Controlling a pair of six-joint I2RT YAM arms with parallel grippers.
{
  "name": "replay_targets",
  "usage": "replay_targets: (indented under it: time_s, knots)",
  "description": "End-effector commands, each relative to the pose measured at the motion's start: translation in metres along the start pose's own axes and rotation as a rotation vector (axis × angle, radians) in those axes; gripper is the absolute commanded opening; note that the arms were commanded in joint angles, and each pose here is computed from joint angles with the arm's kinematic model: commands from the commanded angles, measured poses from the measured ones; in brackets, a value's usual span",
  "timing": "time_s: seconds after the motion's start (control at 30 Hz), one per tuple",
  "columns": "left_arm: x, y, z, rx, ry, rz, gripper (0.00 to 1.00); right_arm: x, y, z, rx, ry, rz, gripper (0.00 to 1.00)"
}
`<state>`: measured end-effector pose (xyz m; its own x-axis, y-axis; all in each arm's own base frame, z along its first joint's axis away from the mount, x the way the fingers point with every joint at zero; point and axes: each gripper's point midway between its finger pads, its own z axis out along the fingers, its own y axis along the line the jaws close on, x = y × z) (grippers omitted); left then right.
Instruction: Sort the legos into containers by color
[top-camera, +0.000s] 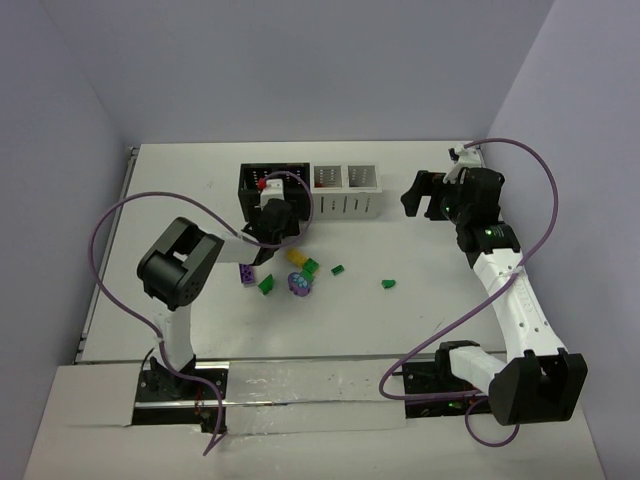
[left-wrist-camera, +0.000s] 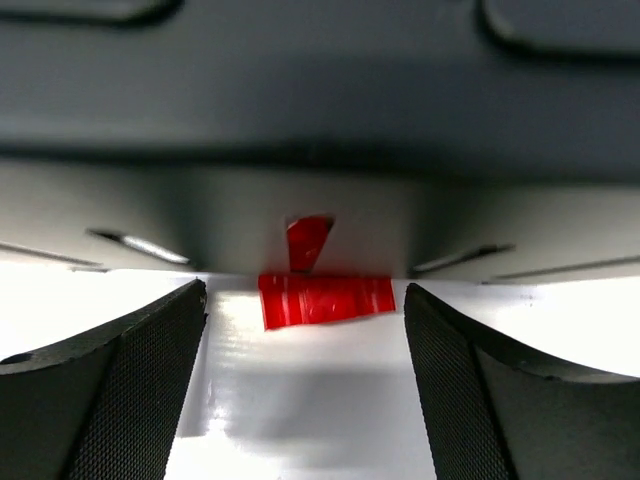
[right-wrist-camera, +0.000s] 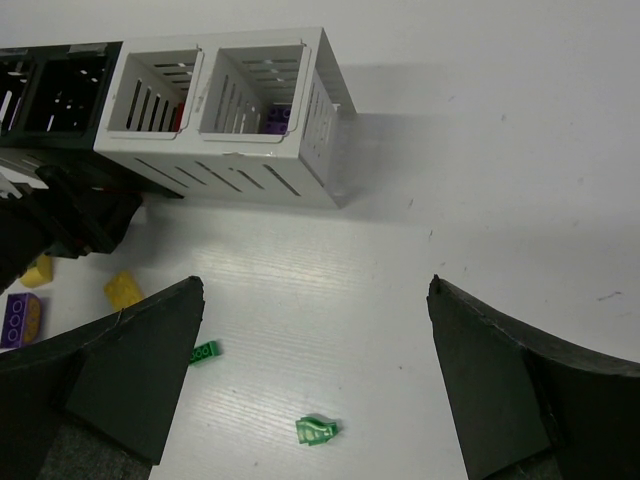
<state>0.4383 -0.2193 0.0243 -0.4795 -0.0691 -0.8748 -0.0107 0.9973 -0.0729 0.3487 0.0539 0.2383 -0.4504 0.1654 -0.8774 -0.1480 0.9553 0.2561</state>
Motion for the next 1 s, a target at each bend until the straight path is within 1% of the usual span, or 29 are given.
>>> replay_targets:
  time_s: [0.0, 0.2, 0.4, 0.5, 0.63, 0.67, 0.83, 0.93, 0.97]
  knots:
    - [0.001, -0.004, 0.010, 0.009, 0.026, -0.006, 0.83, -0.006, 0.001, -0.005, -0.007, -0.026, -0.005, 1.00]
    - [0.004, -0.006, 0.013, 0.013, 0.048, 0.003, 0.80, -0.005, 0.001, -0.004, -0.009, -0.025, -0.002, 1.00]
    - [0.005, -0.006, 0.013, 0.014, 0.055, 0.003, 0.75, -0.004, 0.001, -0.004, -0.010, -0.023, -0.004, 1.00]
    - [0.008, -0.005, 0.010, 0.010, 0.070, -0.003, 0.68, -0.005, 0.001, -0.006, -0.010, -0.027, -0.007, 1.00]
    - [0.009, -0.006, 0.001, 0.015, 0.073, -0.012, 0.55, -0.003, 0.001, -0.006, -0.011, -0.028, -0.009, 1.00]
    - [0.012, -0.006, -0.001, 0.016, 0.077, -0.013, 0.53, -0.003, 0.002, -0.007, -0.013, -0.027, -0.008, 1.00]
    - [0.014, -0.006, -0.011, 0.016, 0.095, -0.014, 0.51, -0.003, 0.003, -0.008, -0.020, -0.029, -0.004, 1.00]
    - [0.022, -0.007, -0.025, 0.026, 0.144, -0.009, 0.49, -0.003, 0.006, -0.010, -0.031, -0.031, -0.001, 1.00]
    - [0.020, -0.008, -0.029, 0.032, 0.143, -0.019, 0.49, -0.003, 0.006, -0.010, -0.033, -0.030, 0.000, 1.00]
